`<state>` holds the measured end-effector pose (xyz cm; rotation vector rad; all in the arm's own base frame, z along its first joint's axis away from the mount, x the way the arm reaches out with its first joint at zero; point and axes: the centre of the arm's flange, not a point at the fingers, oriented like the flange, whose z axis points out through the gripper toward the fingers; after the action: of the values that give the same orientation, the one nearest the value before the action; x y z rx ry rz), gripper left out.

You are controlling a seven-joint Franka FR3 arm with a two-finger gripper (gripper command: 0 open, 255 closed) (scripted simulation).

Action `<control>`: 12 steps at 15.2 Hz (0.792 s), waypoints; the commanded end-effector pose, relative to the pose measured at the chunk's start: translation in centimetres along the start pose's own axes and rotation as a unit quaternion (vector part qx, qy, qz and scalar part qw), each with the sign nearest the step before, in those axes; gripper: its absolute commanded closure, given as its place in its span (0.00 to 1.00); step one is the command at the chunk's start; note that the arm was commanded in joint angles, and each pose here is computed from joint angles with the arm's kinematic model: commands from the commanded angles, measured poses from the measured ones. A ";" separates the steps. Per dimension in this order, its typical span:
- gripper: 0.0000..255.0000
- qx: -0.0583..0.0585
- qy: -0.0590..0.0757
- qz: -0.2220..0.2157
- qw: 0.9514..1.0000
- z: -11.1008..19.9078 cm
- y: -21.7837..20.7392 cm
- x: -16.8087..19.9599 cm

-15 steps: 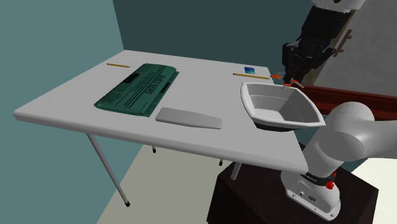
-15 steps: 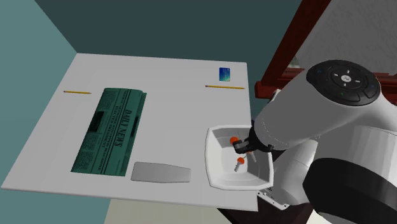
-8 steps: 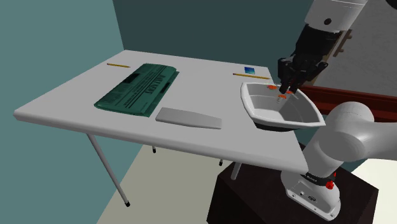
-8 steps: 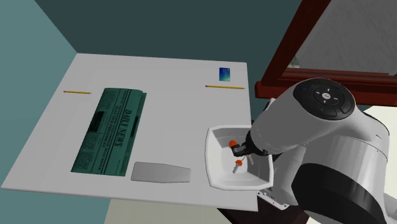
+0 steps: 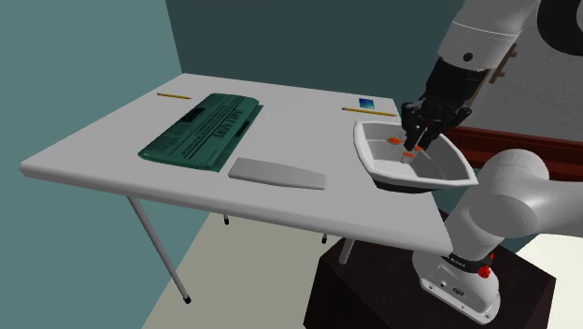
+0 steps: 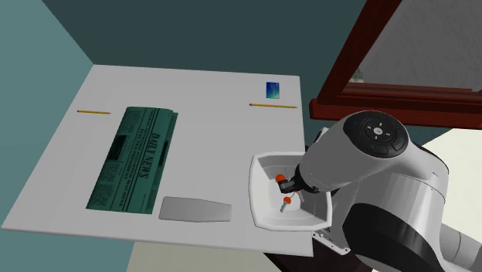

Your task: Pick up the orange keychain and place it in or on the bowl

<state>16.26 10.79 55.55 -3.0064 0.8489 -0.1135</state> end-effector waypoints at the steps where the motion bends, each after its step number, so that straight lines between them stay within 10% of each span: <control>1: 1.00 0.000 0.000 0.000 1.000 0.1 0.0 0.0; 4: 1.00 0.000 0.000 0.000 1.000 0.1 0.0 0.0; 5: 0.00 0.000 0.000 0.000 1.000 0.1 0.0 0.0; 12: 0.00 0.000 0.000 0.000 1.000 -2.6 0.0 0.0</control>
<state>16.19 10.64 57.04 -3.0061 0.8488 -0.1141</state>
